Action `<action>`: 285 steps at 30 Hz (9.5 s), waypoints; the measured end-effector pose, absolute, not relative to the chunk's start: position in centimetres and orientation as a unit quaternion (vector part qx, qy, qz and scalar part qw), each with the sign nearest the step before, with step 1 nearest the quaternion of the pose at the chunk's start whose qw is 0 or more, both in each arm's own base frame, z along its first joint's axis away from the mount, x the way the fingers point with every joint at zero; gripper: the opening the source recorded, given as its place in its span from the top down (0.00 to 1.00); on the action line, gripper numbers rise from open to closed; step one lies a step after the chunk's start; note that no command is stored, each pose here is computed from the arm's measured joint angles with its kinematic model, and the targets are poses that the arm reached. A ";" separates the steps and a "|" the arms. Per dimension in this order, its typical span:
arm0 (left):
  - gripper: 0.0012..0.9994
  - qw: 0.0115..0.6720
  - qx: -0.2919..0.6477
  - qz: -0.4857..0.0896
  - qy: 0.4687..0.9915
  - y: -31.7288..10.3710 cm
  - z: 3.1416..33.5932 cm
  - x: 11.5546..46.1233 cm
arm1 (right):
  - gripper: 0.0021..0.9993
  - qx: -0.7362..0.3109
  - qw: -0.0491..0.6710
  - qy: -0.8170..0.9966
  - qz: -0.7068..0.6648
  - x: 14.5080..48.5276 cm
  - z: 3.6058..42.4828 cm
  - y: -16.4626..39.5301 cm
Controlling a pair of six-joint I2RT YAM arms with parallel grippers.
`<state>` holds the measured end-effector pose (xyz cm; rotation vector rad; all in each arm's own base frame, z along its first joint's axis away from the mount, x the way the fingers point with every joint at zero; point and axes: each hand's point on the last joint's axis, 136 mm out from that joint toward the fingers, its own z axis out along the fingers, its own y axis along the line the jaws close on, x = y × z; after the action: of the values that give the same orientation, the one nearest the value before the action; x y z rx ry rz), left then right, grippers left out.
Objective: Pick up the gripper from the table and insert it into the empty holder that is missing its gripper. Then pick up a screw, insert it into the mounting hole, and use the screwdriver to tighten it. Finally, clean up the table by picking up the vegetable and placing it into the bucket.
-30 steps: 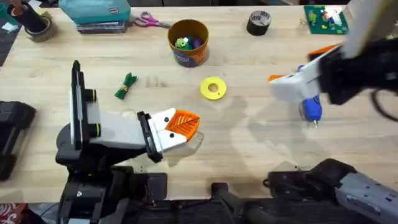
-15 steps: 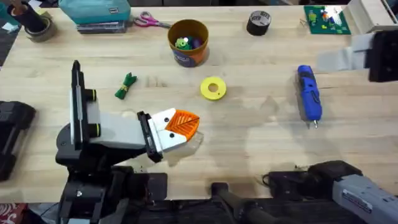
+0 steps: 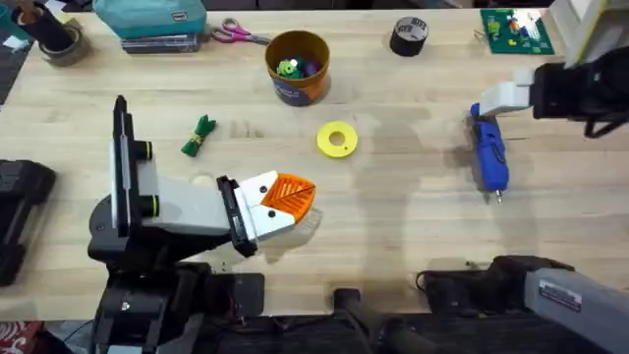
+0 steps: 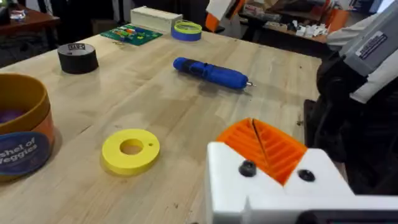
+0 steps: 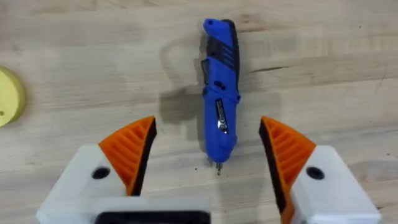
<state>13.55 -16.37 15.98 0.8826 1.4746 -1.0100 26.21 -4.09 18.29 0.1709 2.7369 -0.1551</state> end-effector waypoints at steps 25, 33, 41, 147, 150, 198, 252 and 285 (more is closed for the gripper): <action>0.98 0.543 0.372 -0.425 0.621 -16.4 16.0 13.5 | 0.00 0.026 0.091 0.995 0.010 31.3 5.7 -6.5; 0.98 0.543 0.372 -0.425 0.621 -16.4 16.0 13.5 | 0.01 0.014 0.097 0.995 0.004 31.1 4.3 -7.6; 0.98 0.543 0.372 -0.425 0.621 -16.4 16.0 13.5 | 0.38 0.006 0.088 0.996 -0.009 31.2 3.4 -8.4; 0.98 0.543 0.372 -0.425 0.621 -16.4 16.0 13.5 | 0.98 -0.443 0.538 0.433 0.572 18.4 43.0 35.1; 0.98 0.543 0.372 -0.426 0.621 -16.4 16.0 13.5 | 0.98 -0.447 0.543 0.425 0.570 18.2 42.7 35.1; 0.98 0.543 0.372 -0.425 0.621 -16.4 16.0 13.5 | 0.98 -0.456 0.529 0.427 0.575 16.7 36.1 35.1; 0.98 0.543 0.372 -0.426 0.621 -16.4 16.0 13.5 | 0.98 -0.474 0.528 0.429 0.559 16.7 34.4 35.8; 0.98 0.541 0.374 -0.429 0.620 -16.4 16.0 13.4 | 0.98 -0.503 0.507 0.413 0.566 15.6 33.9 35.7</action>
<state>13.41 -16.42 15.97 0.8879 1.4736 -1.0187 15.55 35.72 33.93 -1.2123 0.9948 1.3653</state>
